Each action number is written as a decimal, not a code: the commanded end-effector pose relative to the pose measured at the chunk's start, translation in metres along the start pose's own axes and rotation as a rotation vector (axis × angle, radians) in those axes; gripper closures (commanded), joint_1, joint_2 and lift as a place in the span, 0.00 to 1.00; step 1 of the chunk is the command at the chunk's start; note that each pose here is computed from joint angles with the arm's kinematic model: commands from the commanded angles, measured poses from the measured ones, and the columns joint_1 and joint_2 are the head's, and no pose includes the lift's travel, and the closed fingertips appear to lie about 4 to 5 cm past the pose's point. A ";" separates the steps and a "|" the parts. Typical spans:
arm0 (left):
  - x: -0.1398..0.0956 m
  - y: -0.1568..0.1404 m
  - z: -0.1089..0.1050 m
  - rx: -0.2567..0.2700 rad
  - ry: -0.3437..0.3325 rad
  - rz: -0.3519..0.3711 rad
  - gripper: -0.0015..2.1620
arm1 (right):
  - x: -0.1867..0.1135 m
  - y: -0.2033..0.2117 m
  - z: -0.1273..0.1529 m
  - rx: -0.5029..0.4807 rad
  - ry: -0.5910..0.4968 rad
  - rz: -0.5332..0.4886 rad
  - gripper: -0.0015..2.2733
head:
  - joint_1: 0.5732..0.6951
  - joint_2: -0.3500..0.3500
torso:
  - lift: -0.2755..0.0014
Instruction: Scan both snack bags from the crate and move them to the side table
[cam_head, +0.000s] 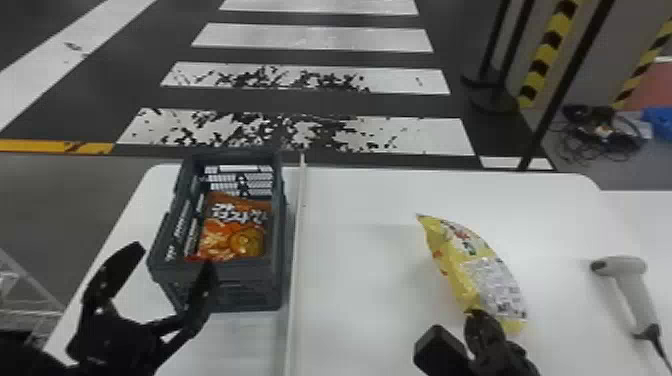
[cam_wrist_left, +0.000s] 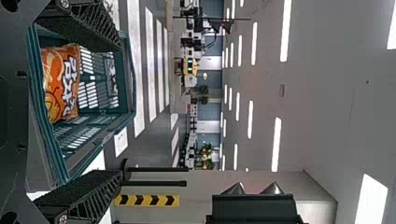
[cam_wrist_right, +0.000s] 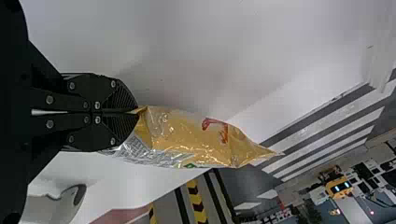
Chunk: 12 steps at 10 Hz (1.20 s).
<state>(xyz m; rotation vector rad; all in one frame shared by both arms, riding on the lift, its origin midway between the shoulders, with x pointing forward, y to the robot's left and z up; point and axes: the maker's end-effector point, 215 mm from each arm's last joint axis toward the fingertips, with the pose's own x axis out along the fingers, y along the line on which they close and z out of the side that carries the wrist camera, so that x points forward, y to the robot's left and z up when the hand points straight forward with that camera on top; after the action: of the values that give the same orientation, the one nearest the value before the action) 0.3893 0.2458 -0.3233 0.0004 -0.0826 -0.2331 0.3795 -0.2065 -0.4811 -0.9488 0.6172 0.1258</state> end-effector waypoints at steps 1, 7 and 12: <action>0.000 0.000 -0.002 0.000 0.004 0.000 0.03 | -0.009 0.017 0.031 0.181 -0.087 0.140 0.06 | 1.00 0.55 | 0.64; 0.000 0.000 -0.001 -0.002 0.003 -0.001 0.03 | -0.029 -0.020 0.089 0.730 -0.293 0.458 0.10 | 1.00 0.74 | 0.64; 0.000 -0.002 -0.001 -0.006 0.001 -0.004 0.03 | -0.006 -0.082 0.084 0.912 -0.440 0.438 0.78 | 1.00 0.65 | 0.64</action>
<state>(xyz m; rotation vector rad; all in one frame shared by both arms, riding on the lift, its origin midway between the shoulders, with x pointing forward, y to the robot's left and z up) 0.3892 0.2440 -0.3242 -0.0048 -0.0808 -0.2377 0.4360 -0.1819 -0.3840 0.1112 0.4113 0.4056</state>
